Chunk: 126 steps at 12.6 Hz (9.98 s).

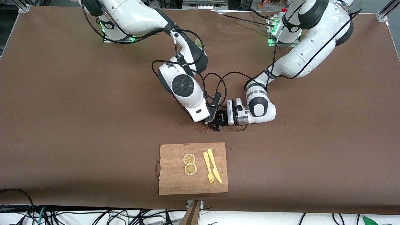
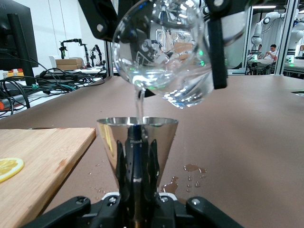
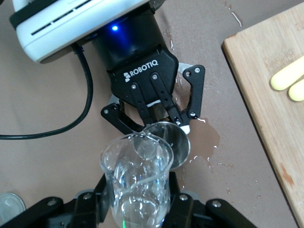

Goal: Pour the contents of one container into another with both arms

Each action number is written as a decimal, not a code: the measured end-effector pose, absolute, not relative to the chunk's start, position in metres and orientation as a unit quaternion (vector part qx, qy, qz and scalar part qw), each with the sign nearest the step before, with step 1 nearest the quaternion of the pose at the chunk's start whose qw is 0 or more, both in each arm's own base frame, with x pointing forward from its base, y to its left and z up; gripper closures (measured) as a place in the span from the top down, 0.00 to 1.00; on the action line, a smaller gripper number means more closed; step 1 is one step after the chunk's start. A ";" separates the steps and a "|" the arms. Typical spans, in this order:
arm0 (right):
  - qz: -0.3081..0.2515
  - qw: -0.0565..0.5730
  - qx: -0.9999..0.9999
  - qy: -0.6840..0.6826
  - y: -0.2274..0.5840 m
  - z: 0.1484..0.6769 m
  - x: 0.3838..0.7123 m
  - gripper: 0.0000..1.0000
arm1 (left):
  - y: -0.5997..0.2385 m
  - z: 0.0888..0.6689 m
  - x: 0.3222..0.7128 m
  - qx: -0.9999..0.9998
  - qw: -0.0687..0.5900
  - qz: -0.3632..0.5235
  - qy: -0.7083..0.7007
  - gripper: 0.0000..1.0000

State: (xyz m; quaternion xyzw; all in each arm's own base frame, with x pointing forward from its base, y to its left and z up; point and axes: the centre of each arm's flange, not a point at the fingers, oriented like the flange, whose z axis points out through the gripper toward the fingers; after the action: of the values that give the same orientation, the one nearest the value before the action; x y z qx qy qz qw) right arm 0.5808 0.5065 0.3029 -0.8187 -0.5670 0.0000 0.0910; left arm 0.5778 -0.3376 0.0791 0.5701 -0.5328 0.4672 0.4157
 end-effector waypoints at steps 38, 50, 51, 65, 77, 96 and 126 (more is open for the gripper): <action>-0.225 0.472 -0.502 -0.689 -0.084 0.148 0.645 0.49 | 0.088 0.133 0.641 0.626 0.483 0.431 -0.435 0.08; -0.243 0.451 -0.525 -0.679 -0.140 0.099 0.628 0.49 | 0.180 0.092 0.593 0.663 0.462 0.416 -0.417 0.08; -0.244 0.451 -0.526 -0.679 -0.140 0.099 0.627 0.54 | 0.183 0.092 0.592 0.665 0.460 0.416 -0.416 0.08; -0.184 0.411 -0.580 -0.679 -0.244 0.134 0.610 1.00 | 0.180 0.087 0.587 0.624 0.449 0.449 -0.456 0.08; -0.014 0.300 -0.723 -0.622 -0.196 0.314 0.655 1.00 | 0.168 0.065 0.573 0.566 0.449 0.493 -0.485 0.08; 0.115 0.091 -0.898 -0.415 -0.042 0.473 0.665 1.00 | 0.223 0.112 0.569 0.600 0.425 0.455 -0.503 1.00; 0.043 -0.008 -0.998 0.051 -0.009 0.629 0.492 1.00 | 0.001 0.581 0.538 0.999 0.042 -0.006 0.027 1.00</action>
State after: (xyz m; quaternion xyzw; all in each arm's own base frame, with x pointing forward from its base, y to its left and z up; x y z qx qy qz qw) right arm 0.4920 -0.0086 0.6292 -0.9978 0.0506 0.0428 -0.0083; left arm 0.5384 0.0010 0.5807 0.9987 0.0271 -0.0064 0.0423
